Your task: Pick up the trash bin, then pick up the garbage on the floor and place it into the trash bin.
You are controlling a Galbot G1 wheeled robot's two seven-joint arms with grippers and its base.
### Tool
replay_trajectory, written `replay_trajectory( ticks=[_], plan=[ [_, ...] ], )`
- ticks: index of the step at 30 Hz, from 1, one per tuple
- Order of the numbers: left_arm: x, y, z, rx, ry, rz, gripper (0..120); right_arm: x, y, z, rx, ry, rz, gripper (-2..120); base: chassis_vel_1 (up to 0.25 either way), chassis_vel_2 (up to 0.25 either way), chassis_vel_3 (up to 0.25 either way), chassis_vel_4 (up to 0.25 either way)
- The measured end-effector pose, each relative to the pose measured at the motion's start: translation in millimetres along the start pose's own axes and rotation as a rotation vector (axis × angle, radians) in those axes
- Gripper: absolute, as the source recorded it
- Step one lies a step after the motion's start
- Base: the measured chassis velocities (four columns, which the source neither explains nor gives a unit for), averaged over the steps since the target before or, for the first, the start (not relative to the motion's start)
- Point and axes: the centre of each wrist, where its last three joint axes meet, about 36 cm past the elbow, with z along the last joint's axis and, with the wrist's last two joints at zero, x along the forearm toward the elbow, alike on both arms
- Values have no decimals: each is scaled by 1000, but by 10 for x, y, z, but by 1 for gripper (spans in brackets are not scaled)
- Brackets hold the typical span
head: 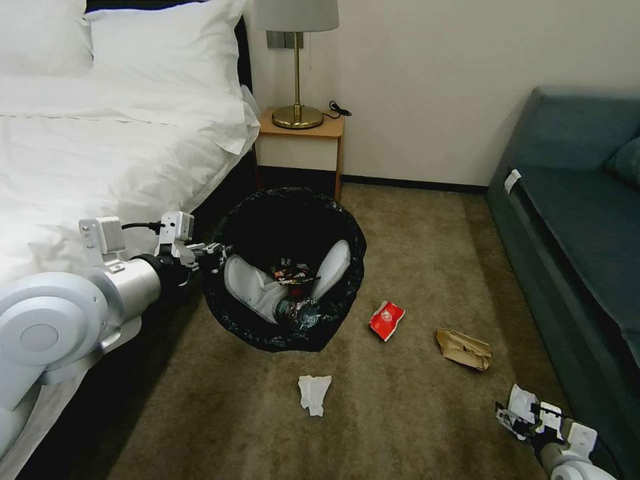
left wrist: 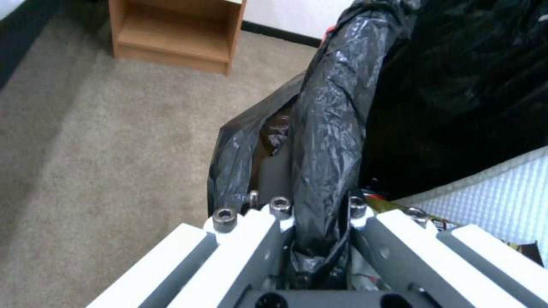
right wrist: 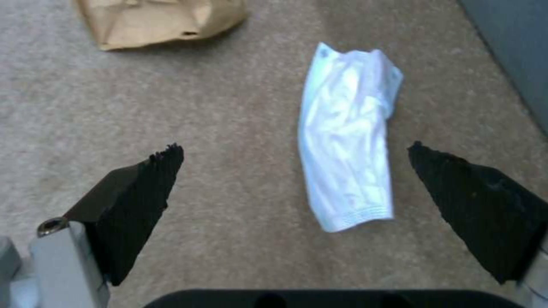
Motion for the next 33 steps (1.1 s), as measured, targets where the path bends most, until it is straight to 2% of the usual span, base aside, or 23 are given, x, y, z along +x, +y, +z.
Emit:
replay_trajectory(
  ticks=[11, 22, 33],
  plan=[
    [99, 32, 29, -7, 1, -18, 1, -93, -28, 51, -22, -3, -4, 100, 0, 0, 0, 0],
    [182, 48, 81, -13, 11, -38, 1, -148, -164, 74, -8, 2, -1, 100, 0, 0, 0, 0],
    [250, 25, 53, -23, -12, -37, 1, -183, -137, 65, -21, -7, -10, 100, 0, 0, 0, 0]
  ],
)
